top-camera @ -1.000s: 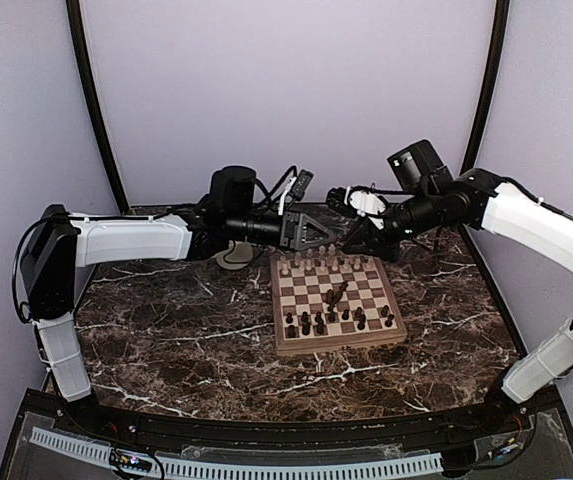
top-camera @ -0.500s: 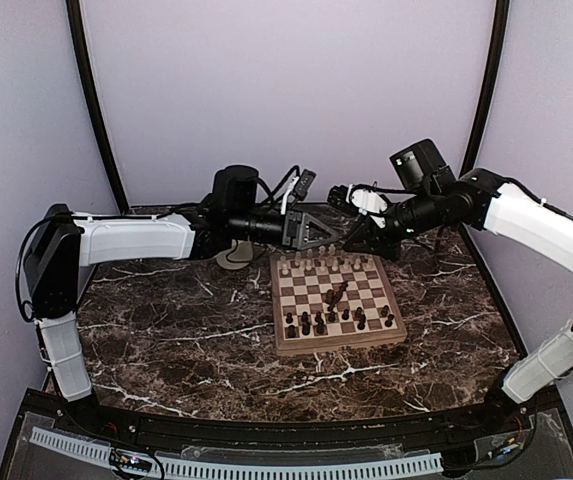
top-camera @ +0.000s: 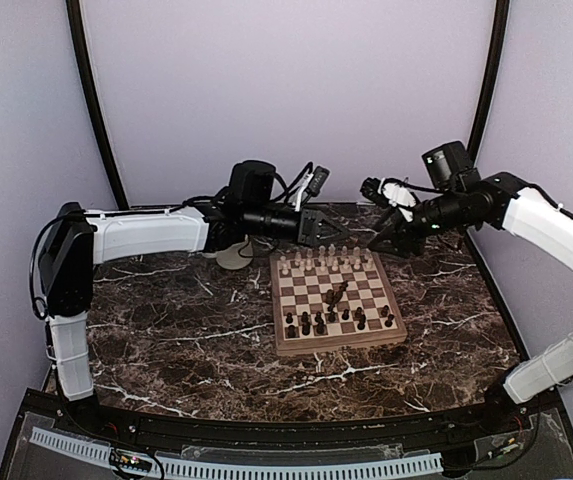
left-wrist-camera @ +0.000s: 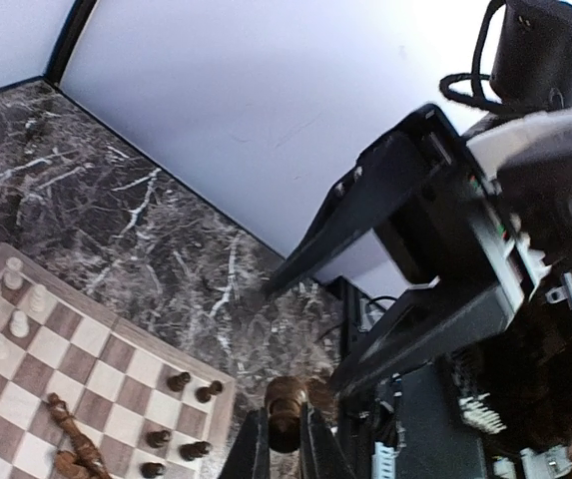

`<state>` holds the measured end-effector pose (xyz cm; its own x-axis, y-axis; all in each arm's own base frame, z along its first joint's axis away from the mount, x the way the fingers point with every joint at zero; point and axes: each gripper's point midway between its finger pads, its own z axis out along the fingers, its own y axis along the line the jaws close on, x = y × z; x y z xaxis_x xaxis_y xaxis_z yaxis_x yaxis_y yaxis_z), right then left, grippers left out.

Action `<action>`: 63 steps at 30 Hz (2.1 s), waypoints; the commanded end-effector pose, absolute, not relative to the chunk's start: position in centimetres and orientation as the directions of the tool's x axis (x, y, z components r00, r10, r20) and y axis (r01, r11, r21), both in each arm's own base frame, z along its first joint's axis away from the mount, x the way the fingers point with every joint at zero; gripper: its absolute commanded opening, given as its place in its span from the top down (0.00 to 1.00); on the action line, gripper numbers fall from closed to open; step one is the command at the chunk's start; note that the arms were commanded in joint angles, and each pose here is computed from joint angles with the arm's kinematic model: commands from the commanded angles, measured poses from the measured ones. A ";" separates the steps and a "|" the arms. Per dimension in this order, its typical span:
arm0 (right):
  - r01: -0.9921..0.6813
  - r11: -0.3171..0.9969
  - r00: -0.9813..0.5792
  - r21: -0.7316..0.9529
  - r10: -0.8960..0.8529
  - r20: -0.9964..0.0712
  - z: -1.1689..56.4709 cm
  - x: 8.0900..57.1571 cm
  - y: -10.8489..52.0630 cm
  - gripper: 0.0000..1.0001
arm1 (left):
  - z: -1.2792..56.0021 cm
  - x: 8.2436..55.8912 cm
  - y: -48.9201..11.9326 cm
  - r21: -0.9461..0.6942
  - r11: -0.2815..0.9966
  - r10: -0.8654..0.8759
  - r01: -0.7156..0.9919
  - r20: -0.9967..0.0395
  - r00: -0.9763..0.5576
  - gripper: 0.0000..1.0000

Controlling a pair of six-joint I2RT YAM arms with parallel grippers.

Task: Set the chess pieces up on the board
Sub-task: Pass from the right arm to the left, then place the pawn on b7.

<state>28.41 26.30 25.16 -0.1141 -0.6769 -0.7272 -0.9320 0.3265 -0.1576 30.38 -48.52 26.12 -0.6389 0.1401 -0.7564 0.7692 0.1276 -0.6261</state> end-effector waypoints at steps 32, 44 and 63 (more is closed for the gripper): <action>-0.650 0.749 -0.587 0.125 -0.391 -0.709 15.4 32.8 9.5 0.46 | 11.5 28.3 -57.9 0.053 0.186 0.745 0.981 -0.659 -0.105 0.96; -0.662 0.737 -0.584 0.139 -0.390 -0.712 15.5 32.6 9.8 0.46 | 9.9 28.6 -57.8 0.100 0.189 0.776 0.977 -0.625 -0.086 0.96; -0.667 0.730 -0.588 0.150 -0.392 -0.707 15.3 32.6 9.9 0.46 | 8.8 28.2 -57.5 0.094 0.170 0.796 0.981 -0.600 -0.081 0.95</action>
